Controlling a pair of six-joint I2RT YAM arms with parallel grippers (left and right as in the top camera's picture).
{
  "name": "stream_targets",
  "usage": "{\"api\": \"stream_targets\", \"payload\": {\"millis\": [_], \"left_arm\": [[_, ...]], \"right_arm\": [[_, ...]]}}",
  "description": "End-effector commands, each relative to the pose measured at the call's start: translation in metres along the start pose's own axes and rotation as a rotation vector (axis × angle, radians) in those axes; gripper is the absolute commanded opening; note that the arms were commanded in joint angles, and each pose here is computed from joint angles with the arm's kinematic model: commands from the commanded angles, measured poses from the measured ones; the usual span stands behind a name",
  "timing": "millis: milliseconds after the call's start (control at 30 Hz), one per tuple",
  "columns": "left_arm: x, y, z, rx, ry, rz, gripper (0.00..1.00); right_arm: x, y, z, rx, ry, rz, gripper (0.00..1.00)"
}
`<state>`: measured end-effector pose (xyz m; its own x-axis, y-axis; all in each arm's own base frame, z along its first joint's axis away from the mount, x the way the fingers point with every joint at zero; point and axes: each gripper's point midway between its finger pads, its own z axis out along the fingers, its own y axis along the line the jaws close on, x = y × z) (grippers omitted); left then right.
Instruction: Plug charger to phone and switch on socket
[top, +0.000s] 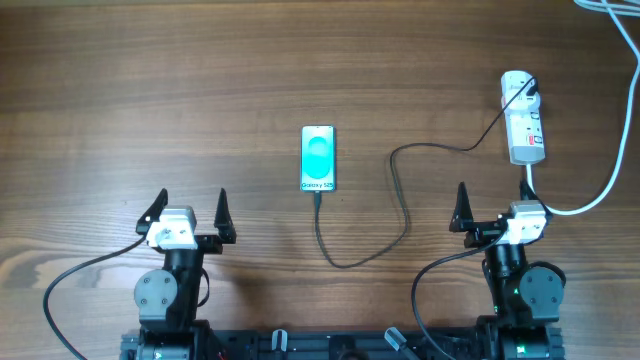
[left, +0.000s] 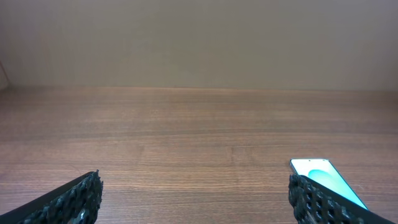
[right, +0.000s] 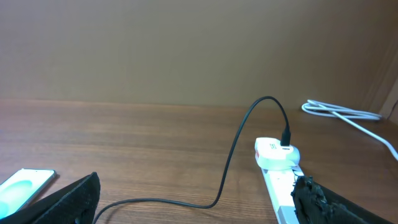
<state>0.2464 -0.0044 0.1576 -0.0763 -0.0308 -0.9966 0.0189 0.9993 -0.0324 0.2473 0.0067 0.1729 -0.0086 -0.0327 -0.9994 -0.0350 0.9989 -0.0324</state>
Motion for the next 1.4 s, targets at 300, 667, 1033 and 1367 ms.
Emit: {"api": "stream_targets", "payload": {"millis": [300, 667, 1033, 1367], "left_arm": [[0.0015, 0.0031, -0.0003, -0.015, 0.001, -0.014, 1.0], [0.0007, 0.0017, -0.0003, -0.007, -0.003, -0.015, 1.0], [0.0007, 0.0018, -0.0003, -0.008, -0.003, -0.015, 1.0], [0.0007, 0.0018, -0.0003, -0.008, -0.003, -0.015, 1.0]], "right_arm": [[-0.0026, 0.0006, -0.0006, -0.002, -0.013, -0.02, 1.0], [-0.0026, 0.0006, -0.0006, -0.003, -0.013, -0.02, 1.0], [-0.0026, 0.0006, -0.0006, -0.002, -0.013, -0.02, 1.0], [-0.0026, 0.0005, -0.0006, -0.002, -0.013, -0.02, 1.0]]}}
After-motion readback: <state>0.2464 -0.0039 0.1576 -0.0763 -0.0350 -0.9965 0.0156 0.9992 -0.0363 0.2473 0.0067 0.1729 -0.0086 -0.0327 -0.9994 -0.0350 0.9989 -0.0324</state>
